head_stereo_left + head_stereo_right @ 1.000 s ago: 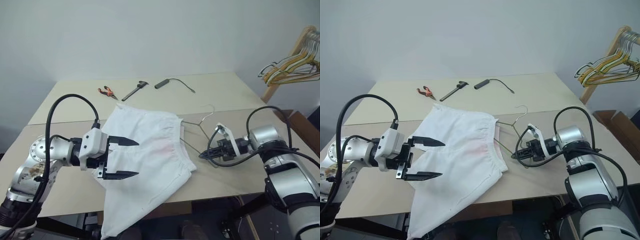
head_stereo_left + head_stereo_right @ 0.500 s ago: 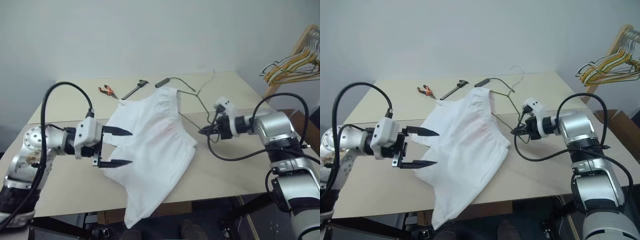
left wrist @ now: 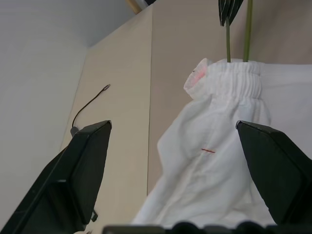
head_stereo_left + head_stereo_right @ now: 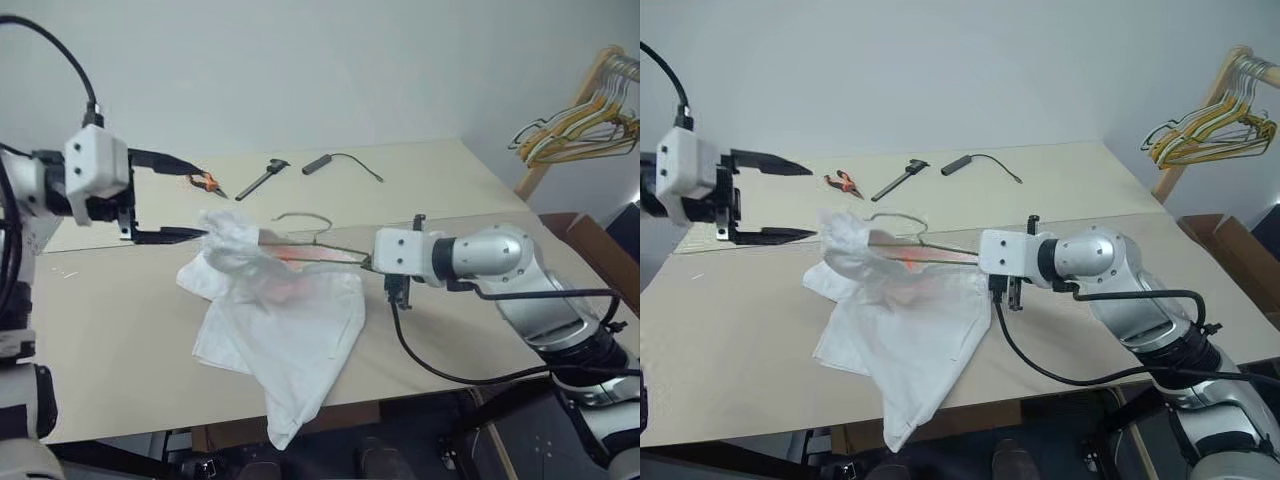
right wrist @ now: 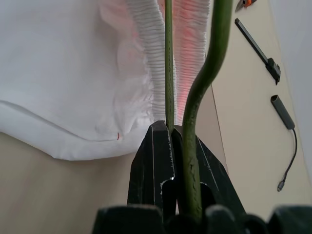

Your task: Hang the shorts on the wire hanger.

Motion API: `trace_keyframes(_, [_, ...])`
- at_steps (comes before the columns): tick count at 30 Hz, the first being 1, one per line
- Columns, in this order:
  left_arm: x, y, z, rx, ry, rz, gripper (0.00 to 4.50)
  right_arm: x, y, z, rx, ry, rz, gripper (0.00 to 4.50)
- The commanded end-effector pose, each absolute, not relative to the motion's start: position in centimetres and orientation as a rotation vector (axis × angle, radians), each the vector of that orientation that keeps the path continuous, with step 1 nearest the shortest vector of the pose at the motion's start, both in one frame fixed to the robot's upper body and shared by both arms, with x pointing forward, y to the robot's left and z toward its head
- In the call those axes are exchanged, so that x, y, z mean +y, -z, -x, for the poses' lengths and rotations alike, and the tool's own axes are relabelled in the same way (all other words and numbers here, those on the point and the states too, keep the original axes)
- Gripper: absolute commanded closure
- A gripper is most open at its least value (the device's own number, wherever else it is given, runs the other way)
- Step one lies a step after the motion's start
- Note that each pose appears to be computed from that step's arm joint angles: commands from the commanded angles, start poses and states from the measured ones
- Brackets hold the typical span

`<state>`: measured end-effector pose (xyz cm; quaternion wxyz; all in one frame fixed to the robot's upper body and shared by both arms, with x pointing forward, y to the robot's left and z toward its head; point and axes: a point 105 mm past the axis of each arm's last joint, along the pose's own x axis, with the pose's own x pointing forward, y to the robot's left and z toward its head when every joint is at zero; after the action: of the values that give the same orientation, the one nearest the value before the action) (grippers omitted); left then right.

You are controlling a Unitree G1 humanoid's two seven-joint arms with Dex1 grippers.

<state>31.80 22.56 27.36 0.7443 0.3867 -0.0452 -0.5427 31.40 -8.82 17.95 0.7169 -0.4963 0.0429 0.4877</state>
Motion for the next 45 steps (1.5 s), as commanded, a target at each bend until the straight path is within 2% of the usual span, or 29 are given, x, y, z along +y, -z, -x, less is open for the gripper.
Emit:
trace_keyframes(1, [21.4, -26.9, -31.5, -0.104, 1.275, -0.863, 0.04, -8.3, -19.2, -31.3, 0.044, -1.068, 1.131, 4.50])
trace_keyframes(10, [19.2, -22.8, -31.9, 0.065, 1.440, -0.860, 0.04, -8.6, -19.1, -31.4, 0.077, -1.082, 1.145, 4.50])
trace_keyframes(14, [19.6, -20.3, -32.2, 0.188, 1.460, -1.016, 0.04, -8.5, -19.3, -31.4, 0.085, -1.082, 1.137, 4.50])
trace_keyframes(28, [18.8, -19.7, -32.7, 0.135, 1.420, -0.990, 4.49, -8.6, -19.8, -31.6, 0.162, -1.076, 1.065, 4.50])
trace_keyframes(32, [18.7, -19.5, -32.6, 0.134, 1.411, -0.970, 4.49, -8.6, -20.0, -31.4, 0.182, -1.101, 1.055, 4.50])
trace_keyframes(38, [18.6, -19.8, -33.8, 0.096, 1.310, -0.938, 4.49, -8.9, -20.1, -31.0, 0.139, -1.144, 1.085, 4.50])
trace_keyframes(39, [18.6, -20.0, -33.9, 0.089, 1.304, -0.920, 4.50, -9.3, -20.0, -31.1, 0.149, -1.131, 1.085, 3.94])
trace_keyframes(45, [19.3, -20.9, -34.3, 0.074, 1.237, -0.815, 4.50, -12.7, -20.9, -32.1, 0.182, -0.968, 0.955, 1.96])
